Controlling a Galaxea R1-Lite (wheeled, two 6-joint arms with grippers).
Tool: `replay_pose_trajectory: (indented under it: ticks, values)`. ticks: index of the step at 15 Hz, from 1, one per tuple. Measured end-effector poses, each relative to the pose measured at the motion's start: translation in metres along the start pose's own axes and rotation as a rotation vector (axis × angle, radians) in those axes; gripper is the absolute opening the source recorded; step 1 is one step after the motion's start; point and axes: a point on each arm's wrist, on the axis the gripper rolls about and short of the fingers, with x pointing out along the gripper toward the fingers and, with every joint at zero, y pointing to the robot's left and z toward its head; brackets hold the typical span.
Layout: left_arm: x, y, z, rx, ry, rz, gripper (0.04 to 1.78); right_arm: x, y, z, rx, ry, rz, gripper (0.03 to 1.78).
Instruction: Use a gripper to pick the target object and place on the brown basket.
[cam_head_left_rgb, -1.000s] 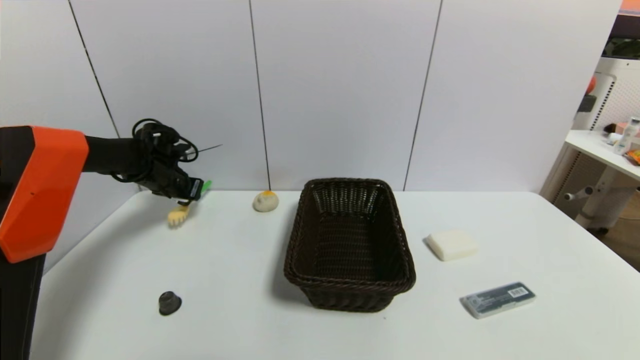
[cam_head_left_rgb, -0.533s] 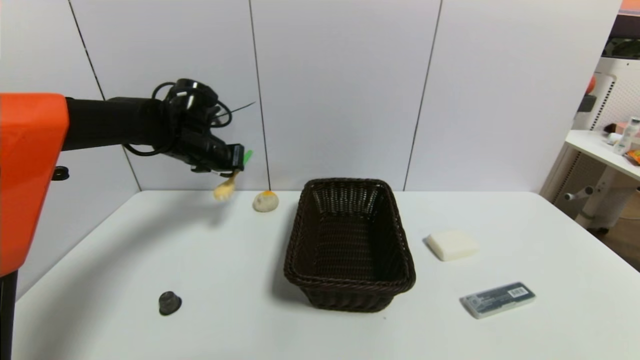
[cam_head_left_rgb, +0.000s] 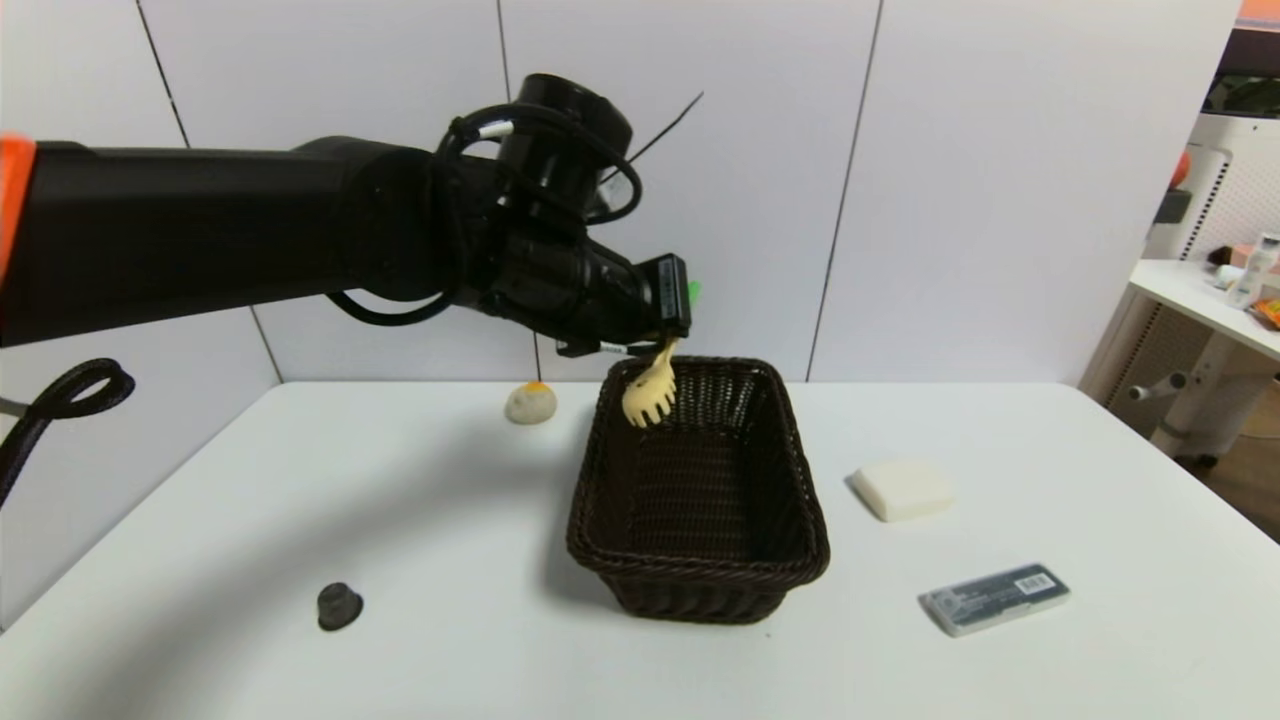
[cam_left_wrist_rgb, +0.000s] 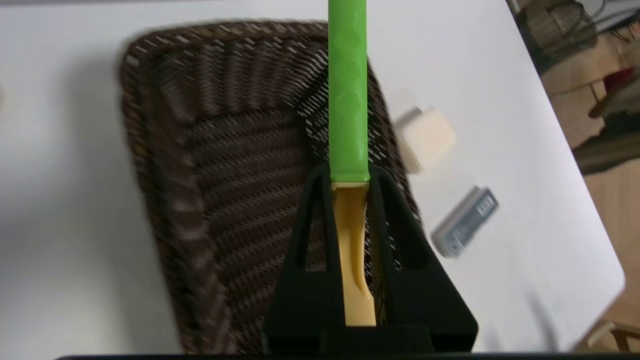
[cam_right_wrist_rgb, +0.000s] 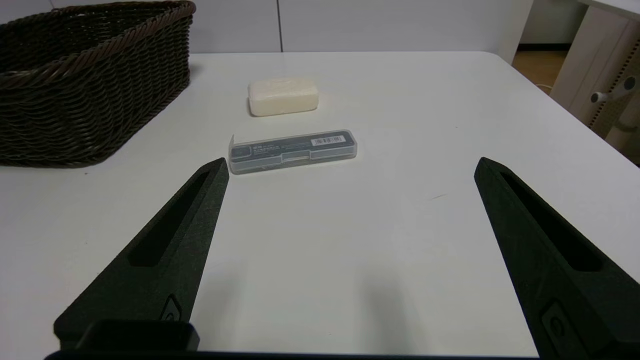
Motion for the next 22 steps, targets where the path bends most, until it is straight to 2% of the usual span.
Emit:
replay_pose_trajectory:
  ticks: [3, 6, 8, 13, 16, 18, 22]
  values:
    - [0.012, -0.014, -0.017, 0.027, 0.036, -0.03, 0.21, 0.0, 0.0, 0.0, 0.0, 0.0, 0.0, 1.7]
    - [0.023, -0.018, -0.024, 0.041, 0.05, -0.041, 0.69, 0.0, 0.0, 0.0, 0.0, 0.0, 0.0, 1.7]
    - [0.027, -0.017, -0.027, 0.043, 0.062, -0.034, 0.91, 0.0, 0.0, 0.0, 0.0, 0.0, 0.0, 1.7]
    - [0.021, -0.013, -0.028, 0.058, 0.061, -0.019, 1.29, 0.0, 0.0, 0.0, 0.0, 0.0, 0.001, 1.7]
    - [-0.01, 0.002, -0.025, 0.143, 0.047, 0.009, 1.42, 0.0, 0.0, 0.0, 0.0, 0.001, 0.001, 1.7]
    - [-0.046, 0.024, -0.027, 0.227, 0.043, 0.06, 1.48, 0.0, 0.0, 0.0, 0.0, 0.0, 0.001, 1.7]
    - [-0.132, 0.065, -0.058, 0.347, 0.014, 0.156, 1.57, 0.0, 0.0, 0.0, 0.0, 0.0, 0.001, 1.7]
